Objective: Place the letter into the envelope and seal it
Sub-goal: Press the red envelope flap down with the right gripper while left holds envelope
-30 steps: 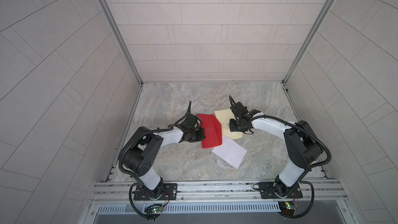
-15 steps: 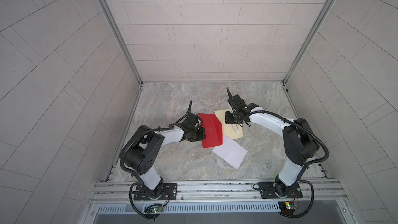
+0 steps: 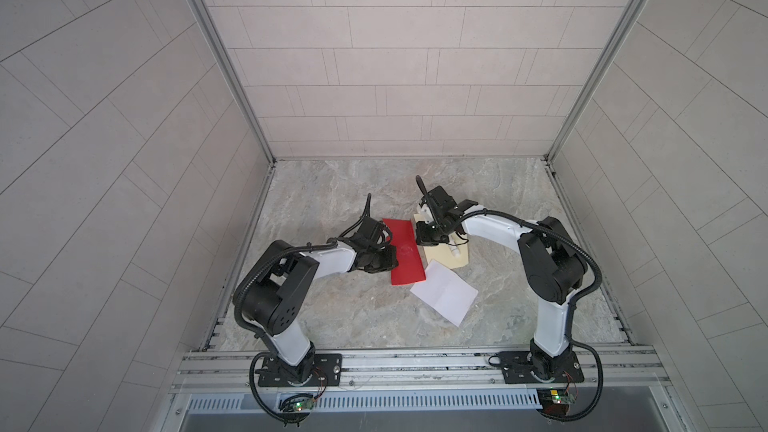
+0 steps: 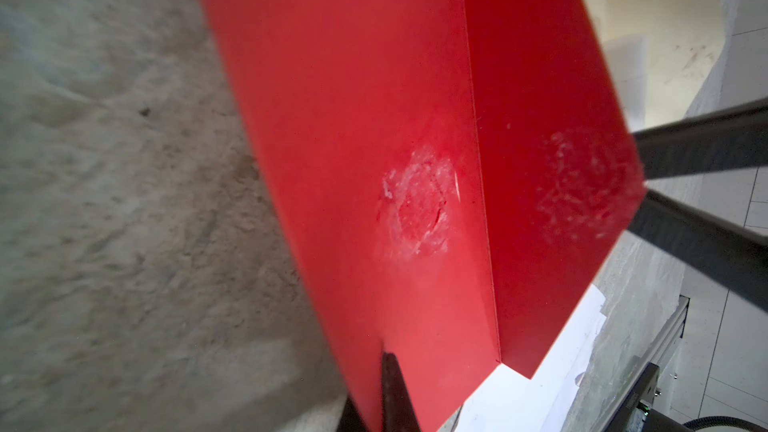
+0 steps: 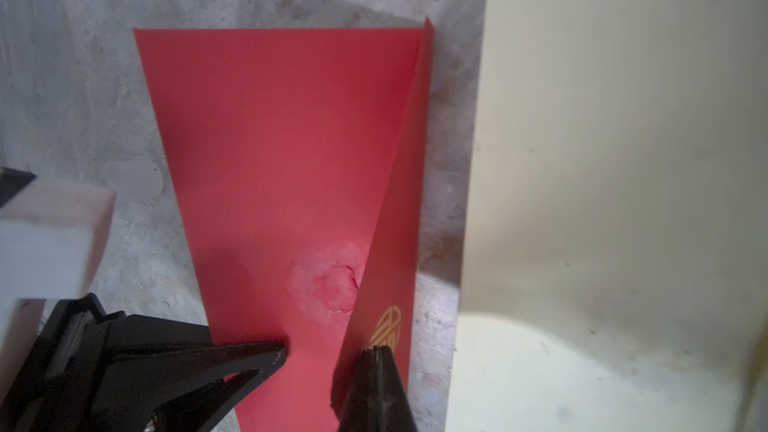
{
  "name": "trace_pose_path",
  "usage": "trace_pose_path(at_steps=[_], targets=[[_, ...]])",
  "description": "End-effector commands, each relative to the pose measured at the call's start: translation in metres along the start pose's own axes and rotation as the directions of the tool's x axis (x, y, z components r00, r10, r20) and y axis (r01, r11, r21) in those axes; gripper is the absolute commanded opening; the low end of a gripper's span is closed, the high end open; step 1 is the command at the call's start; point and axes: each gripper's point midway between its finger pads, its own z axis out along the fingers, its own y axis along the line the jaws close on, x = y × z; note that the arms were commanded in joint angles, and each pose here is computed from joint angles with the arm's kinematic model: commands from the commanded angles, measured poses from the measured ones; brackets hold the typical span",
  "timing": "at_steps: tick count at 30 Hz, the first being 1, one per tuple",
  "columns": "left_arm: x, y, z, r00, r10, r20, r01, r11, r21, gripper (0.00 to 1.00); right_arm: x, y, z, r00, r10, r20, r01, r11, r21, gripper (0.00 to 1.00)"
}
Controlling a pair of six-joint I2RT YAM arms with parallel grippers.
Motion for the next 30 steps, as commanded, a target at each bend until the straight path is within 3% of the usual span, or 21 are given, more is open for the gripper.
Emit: trace_pose_path(at_steps=[1,7,15,28,30], targets=[[0.002,0.000,0.003,1.000,0.006,-0.022,-0.006,1.000,-0.009,0.00,0.007,0.007,0.013,0.999,-0.018,-0.049,0.017,1.000,-0.020,0.02],[0.002,0.000,0.005,1.000,0.004,-0.029,-0.004,1.000,-0.008,0.00,0.017,0.011,0.035,0.992,-0.025,-0.120,0.025,1.000,-0.002,0.02],[0.003,0.000,0.008,0.999,0.001,-0.039,-0.001,1.000,-0.004,0.00,0.046,-0.012,0.061,0.972,0.019,-0.233,0.008,0.993,0.115,0.02],[0.006,0.003,0.017,0.997,-0.020,-0.075,0.020,1.000,-0.002,0.00,0.064,-0.023,0.078,0.947,0.050,-0.318,0.014,0.981,0.195,0.01],[0.005,0.008,0.017,0.997,-0.041,-0.071,0.040,0.999,-0.016,0.10,0.065,-0.021,0.079,0.946,0.045,-0.321,0.015,0.983,0.181,0.01]])
